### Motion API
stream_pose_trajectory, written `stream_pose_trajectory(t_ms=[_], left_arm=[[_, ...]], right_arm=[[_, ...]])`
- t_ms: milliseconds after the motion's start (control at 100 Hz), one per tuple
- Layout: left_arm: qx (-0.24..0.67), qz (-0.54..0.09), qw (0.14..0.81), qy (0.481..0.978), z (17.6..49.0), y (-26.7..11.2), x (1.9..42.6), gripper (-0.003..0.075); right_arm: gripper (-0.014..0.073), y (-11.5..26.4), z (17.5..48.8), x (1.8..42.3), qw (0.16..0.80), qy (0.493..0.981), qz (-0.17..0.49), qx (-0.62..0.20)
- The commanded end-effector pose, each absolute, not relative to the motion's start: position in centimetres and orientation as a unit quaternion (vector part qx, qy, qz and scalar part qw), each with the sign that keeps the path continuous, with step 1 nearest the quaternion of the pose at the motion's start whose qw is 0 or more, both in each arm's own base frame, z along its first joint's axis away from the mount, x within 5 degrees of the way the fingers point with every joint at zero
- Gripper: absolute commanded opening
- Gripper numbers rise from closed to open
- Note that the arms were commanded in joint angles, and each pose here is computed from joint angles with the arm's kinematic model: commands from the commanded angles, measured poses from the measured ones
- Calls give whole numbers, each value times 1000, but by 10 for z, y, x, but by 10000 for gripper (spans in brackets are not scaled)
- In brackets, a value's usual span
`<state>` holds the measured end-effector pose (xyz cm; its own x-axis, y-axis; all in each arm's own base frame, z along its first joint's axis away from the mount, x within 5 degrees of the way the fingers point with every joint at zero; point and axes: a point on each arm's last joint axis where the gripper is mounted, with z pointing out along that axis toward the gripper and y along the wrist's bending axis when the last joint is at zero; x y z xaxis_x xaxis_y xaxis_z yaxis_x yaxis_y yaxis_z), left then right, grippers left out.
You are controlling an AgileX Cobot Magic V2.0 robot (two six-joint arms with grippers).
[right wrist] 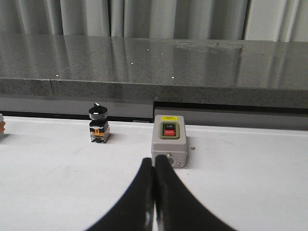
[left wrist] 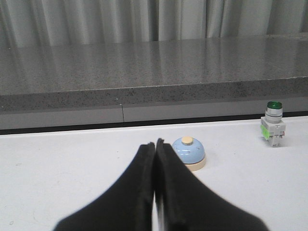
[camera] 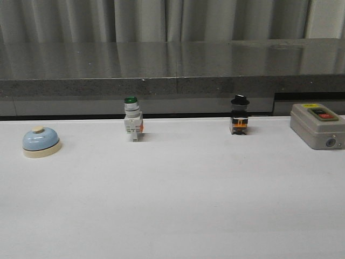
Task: Place and press bell with both arms
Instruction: 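Move the left gripper above the light-blue bell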
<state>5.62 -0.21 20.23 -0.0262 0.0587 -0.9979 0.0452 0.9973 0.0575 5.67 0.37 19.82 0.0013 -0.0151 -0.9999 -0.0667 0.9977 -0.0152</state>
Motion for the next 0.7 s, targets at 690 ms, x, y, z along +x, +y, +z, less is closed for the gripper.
stream_pose_trajectory(t_ms=[690], left_arm=[[5, -31, 713, 700, 231, -3, 55, -20]], right_arm=[[-60, 3, 212, 54, 748, 663, 15, -28]])
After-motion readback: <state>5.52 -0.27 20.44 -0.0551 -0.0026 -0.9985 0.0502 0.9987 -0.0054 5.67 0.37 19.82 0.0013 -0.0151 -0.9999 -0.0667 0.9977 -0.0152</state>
